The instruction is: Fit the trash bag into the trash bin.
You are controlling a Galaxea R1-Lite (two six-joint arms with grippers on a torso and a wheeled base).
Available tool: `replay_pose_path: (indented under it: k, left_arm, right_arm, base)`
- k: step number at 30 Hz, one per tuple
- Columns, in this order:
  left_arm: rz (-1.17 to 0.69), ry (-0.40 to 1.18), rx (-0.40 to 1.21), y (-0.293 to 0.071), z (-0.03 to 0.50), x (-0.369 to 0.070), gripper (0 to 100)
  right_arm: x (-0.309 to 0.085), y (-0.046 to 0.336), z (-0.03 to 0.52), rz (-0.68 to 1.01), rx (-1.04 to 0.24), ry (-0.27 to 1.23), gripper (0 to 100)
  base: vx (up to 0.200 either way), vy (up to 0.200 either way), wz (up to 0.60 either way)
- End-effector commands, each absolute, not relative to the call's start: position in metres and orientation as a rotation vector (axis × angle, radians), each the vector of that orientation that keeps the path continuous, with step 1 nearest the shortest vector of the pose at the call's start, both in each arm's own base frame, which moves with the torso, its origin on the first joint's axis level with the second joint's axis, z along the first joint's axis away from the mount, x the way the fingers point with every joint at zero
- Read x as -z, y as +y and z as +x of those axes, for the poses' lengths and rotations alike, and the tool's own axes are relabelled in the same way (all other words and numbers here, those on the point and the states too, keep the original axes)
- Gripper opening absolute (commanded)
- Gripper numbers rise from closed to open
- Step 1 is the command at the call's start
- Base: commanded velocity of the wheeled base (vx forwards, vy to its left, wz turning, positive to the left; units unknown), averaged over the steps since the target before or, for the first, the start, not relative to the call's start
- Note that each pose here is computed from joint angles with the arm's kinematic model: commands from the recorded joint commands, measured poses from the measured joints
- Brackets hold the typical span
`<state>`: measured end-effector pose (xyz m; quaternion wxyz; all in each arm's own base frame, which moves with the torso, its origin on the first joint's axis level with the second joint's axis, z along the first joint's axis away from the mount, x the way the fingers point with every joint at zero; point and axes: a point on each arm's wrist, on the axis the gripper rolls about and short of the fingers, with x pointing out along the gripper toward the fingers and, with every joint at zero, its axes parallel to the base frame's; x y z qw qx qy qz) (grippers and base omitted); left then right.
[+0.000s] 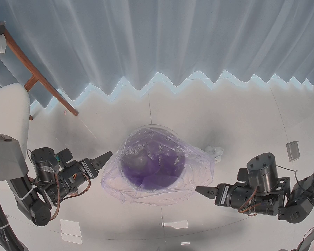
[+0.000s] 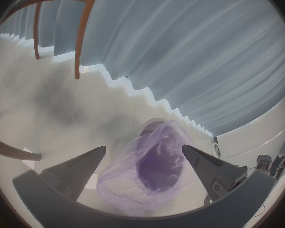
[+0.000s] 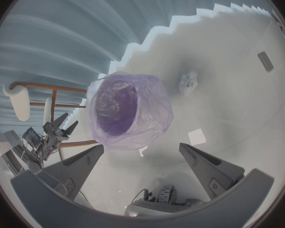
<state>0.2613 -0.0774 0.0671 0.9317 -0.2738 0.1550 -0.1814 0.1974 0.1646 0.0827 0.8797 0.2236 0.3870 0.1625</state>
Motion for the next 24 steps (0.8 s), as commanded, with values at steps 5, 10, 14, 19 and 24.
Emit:
replay_pose_path:
  k: [5,10,14,19,24]
  left_arm:
    - [-0.596,0.032,0.651,-0.076,0.223,-0.157,100]
    - [-0.785,-0.117,0.809,-0.082,0.197,-0.213,100]
    - [-0.796,-0.057,0.894,-0.089,0.180,-0.209,100]
    - [-0.467,0.059,0.732,-0.092,0.227,-0.184,100]
    - [-0.342,0.186,0.679,-0.097,0.258,-0.173,100]
  right_arm:
    - [-0.096,0.136,0.168,0.340,-0.429,0.639,100]
    - [-0.095,0.127,0.159,0.294,-0.444,0.564,100]
    - [-0.099,0.125,0.161,0.249,-0.476,0.462,100]
    - [-0.093,0.127,0.178,0.168,-0.466,0.444,100]
    - [-0.089,0.132,0.215,0.134,-0.513,0.373,100]
  base:
    - [0.000,0.000,0.00]
    - [0.000,0.000,0.00]
    - [0.000,0.000,0.00]
    - [0.000,0.000,0.00]
    - [0.000,0.000,0.00]
